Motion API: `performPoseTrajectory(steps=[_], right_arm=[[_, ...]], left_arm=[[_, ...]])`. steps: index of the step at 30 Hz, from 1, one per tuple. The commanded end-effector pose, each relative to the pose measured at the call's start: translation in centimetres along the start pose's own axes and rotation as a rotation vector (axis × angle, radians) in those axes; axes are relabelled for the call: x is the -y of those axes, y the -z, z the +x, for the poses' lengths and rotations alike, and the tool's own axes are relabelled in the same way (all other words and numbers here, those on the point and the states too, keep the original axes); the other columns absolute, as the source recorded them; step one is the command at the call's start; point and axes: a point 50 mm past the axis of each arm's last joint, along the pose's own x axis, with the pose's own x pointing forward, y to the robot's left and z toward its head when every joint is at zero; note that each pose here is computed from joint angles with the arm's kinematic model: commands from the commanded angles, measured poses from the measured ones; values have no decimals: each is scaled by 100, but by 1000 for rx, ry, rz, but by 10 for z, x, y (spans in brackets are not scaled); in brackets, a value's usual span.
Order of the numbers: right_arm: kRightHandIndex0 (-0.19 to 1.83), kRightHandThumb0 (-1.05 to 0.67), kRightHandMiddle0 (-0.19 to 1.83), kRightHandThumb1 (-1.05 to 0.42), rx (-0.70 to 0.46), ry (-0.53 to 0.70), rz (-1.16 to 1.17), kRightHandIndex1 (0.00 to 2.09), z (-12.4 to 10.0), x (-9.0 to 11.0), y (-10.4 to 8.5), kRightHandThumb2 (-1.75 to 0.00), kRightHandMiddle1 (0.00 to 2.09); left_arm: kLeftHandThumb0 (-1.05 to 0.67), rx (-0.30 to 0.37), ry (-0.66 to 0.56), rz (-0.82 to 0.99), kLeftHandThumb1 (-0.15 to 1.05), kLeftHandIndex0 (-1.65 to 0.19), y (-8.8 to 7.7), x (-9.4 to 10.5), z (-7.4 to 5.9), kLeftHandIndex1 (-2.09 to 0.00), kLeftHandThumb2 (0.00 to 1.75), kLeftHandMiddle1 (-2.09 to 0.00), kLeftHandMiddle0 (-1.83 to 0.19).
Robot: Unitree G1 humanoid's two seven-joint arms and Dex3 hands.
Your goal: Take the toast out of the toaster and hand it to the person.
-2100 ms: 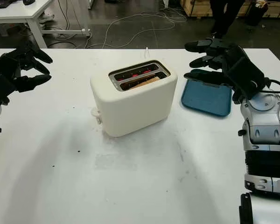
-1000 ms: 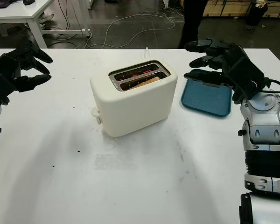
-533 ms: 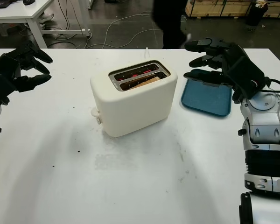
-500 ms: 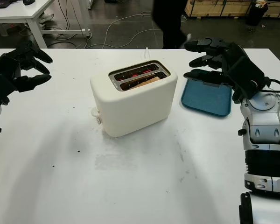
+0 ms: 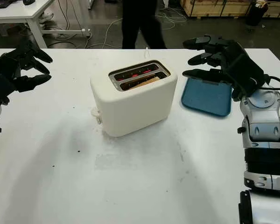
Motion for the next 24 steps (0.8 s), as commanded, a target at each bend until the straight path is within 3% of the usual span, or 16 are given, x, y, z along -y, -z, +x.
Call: performPoseTrajectory(steps=[1,24], right_arm=[[40,-31,57,-67,9,-1,-1,97,2,1,-4,0,35],[40,-29,56,-67,11,-4,-10,97,2,1,-2,-1,36]], left_arm=[[-105,10,-12,18,92,-22,-3,-4,1,-145,11,-150,-31],[-105,17,-11,16,92,-22,-3,-4,1,-144,12,-150,-31]])
